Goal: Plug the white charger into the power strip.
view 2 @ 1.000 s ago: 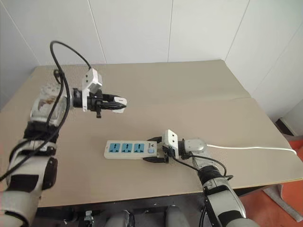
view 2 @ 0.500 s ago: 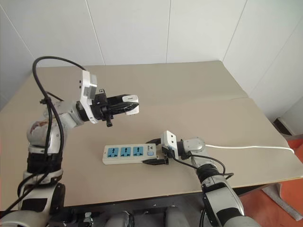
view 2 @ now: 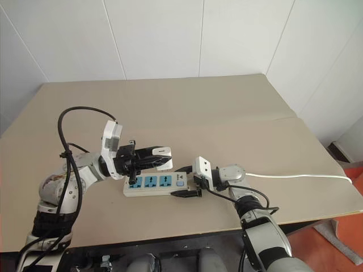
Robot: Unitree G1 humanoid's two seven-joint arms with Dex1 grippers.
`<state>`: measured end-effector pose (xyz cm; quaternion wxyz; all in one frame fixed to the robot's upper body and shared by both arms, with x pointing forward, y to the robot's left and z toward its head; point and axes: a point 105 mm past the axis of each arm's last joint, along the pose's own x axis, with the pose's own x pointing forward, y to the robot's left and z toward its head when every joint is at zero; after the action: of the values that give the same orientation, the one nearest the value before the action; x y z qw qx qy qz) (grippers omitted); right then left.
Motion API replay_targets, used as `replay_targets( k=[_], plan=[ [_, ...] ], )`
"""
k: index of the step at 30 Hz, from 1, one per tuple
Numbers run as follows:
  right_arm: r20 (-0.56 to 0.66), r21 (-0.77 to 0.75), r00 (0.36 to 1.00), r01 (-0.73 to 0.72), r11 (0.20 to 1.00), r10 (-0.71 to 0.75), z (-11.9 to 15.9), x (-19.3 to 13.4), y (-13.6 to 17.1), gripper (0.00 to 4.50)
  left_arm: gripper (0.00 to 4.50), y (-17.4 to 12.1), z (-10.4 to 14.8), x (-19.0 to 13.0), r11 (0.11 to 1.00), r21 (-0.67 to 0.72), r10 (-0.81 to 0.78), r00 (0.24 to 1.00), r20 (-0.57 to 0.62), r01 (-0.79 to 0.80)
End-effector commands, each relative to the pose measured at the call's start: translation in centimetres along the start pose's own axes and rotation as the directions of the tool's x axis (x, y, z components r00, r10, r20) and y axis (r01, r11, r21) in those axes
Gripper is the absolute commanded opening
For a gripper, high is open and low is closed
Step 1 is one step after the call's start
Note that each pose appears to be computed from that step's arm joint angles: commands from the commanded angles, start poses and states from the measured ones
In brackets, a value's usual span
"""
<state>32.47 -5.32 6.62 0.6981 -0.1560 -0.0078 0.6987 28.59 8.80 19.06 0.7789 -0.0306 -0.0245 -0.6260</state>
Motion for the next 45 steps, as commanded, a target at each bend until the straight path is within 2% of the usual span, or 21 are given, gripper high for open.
replay_targets(
  k=[1, 16, 45],
  plan=[
    [-0.132, 0.104, 0.988, -0.070, 0.992, 0.083, -3.7, -0.1, 2.5, 3.44, 1.01, 0.1, -0.9, 0.1, 0.998, 0.070, 0.000, 0.999, -0.038, 0.003],
    [-0.147, 0.094, 0.986, -0.066, 0.993, 0.079, -3.5, -0.4, 2.1, 3.44, 1.01, 0.0, -5.2, 0.8, 0.989, 0.101, -0.095, 0.989, -0.109, 0.106],
    [-0.148, 0.099, 0.986, -0.059, 0.993, 0.073, -3.6, -0.3, 2.1, 3.44, 1.01, 1.7, -5.7, -0.1, 0.994, 0.091, -0.056, 0.990, -0.126, 0.068]
  ],
)
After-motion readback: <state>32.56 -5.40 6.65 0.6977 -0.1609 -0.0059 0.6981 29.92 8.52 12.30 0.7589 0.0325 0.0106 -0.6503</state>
